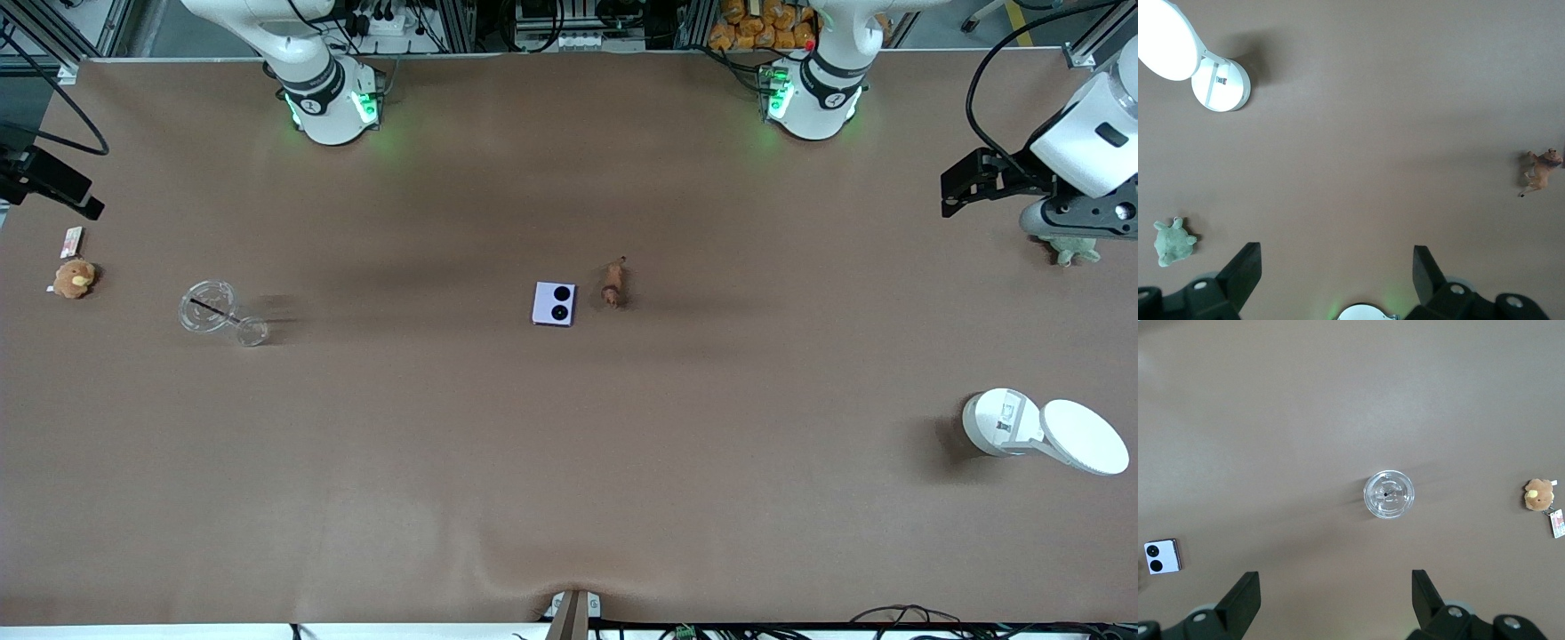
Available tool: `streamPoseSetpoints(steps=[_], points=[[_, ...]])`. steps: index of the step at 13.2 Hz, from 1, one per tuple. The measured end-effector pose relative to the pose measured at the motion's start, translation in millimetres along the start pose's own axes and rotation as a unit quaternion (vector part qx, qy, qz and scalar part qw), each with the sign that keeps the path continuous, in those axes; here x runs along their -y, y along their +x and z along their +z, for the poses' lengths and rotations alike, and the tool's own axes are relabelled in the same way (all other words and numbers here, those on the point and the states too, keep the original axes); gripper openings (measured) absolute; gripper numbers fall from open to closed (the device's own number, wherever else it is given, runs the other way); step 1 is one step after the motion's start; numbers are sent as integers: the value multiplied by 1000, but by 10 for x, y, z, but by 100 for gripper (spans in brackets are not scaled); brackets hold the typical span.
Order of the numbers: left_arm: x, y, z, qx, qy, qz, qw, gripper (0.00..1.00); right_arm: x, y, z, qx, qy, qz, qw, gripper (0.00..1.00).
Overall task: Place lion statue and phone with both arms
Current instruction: 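Move the left gripper over the brown lion statue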
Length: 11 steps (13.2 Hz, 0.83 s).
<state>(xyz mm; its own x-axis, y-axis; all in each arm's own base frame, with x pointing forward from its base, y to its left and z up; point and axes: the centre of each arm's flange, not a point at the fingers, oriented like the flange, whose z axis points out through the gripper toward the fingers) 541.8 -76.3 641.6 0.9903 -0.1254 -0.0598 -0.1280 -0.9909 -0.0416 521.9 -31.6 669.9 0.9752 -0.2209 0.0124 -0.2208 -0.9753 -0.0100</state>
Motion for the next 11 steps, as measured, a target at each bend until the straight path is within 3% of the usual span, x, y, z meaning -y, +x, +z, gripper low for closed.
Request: streamPoseSetpoints(steps=[7,11], points=[[-171,125,204,19,-4,17,1000,100,16,37,64,6,-1,-1,1000,100],[-836,254,467,40,-6,3,999,100,18,43,75,7,-2,-1,1000,100]])
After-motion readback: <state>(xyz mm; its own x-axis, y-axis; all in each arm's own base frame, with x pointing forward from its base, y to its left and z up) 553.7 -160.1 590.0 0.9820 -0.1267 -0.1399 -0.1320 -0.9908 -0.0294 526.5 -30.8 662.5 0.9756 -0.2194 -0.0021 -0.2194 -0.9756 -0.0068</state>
